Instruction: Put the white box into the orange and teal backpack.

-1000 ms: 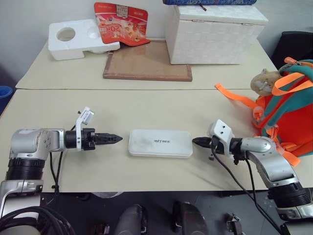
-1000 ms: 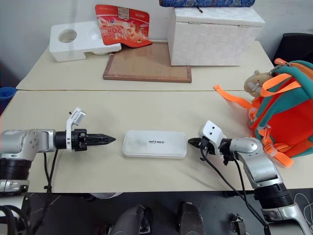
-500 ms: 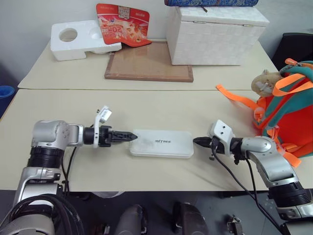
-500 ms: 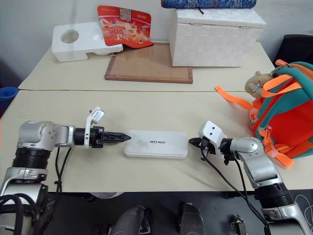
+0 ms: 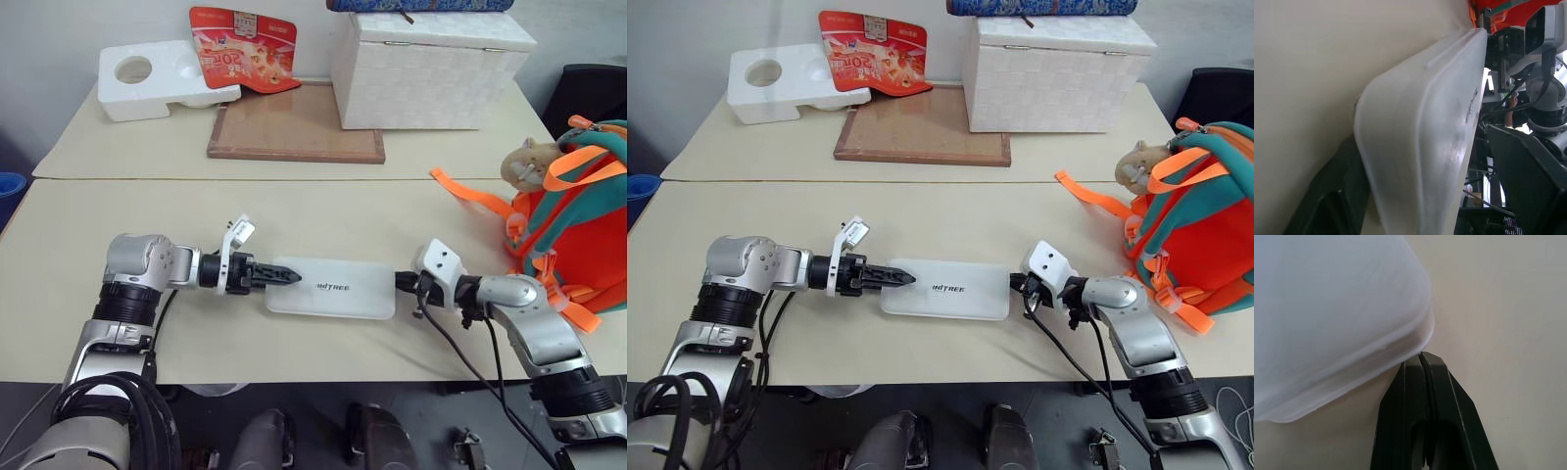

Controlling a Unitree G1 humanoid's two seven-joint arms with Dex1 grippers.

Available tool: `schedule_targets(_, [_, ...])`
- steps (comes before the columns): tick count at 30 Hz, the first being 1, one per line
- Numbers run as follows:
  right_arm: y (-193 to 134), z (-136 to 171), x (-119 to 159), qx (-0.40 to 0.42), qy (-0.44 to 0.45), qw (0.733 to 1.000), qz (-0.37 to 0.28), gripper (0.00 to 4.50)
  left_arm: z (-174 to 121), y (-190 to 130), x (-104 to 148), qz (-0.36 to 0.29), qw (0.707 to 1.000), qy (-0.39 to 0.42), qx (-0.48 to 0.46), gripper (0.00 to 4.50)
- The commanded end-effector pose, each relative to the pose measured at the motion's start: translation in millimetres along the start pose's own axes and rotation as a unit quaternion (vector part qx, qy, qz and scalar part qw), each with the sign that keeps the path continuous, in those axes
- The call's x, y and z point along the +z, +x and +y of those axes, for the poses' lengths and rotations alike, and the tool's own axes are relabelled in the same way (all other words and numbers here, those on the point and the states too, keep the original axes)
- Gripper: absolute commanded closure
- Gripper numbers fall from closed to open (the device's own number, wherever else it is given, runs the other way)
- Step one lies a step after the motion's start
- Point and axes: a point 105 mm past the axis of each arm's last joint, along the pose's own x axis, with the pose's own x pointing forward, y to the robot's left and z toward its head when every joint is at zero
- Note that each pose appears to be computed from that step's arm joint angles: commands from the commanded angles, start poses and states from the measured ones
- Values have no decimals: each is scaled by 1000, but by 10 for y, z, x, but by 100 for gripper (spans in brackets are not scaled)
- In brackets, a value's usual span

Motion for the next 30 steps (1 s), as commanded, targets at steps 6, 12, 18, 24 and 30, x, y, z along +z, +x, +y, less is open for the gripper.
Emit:
schedule_targets(6, [-12,41,27,9,3,1000,-3,450,-20,-51,-22,10,1000,6,1,87])
schedule_targets(12, [61,85,76,18,4,1000,-10,450,-81,80,-44,16,1000,13,-15,87])
schedule_targets(18, [58,59,82,12,3,1000,-7,450,-131,83,99,-21,999,8,-28,143])
schedule_targets(24, [-169,-69,17,-24,6,1000,6,450,-195,-101,149,-51,998,-3,-48,315])
schedule_targets(30, [-740,-278,-33,-120,54,991,13,450,-404,-349,209,-96,991,-6,-90,332])
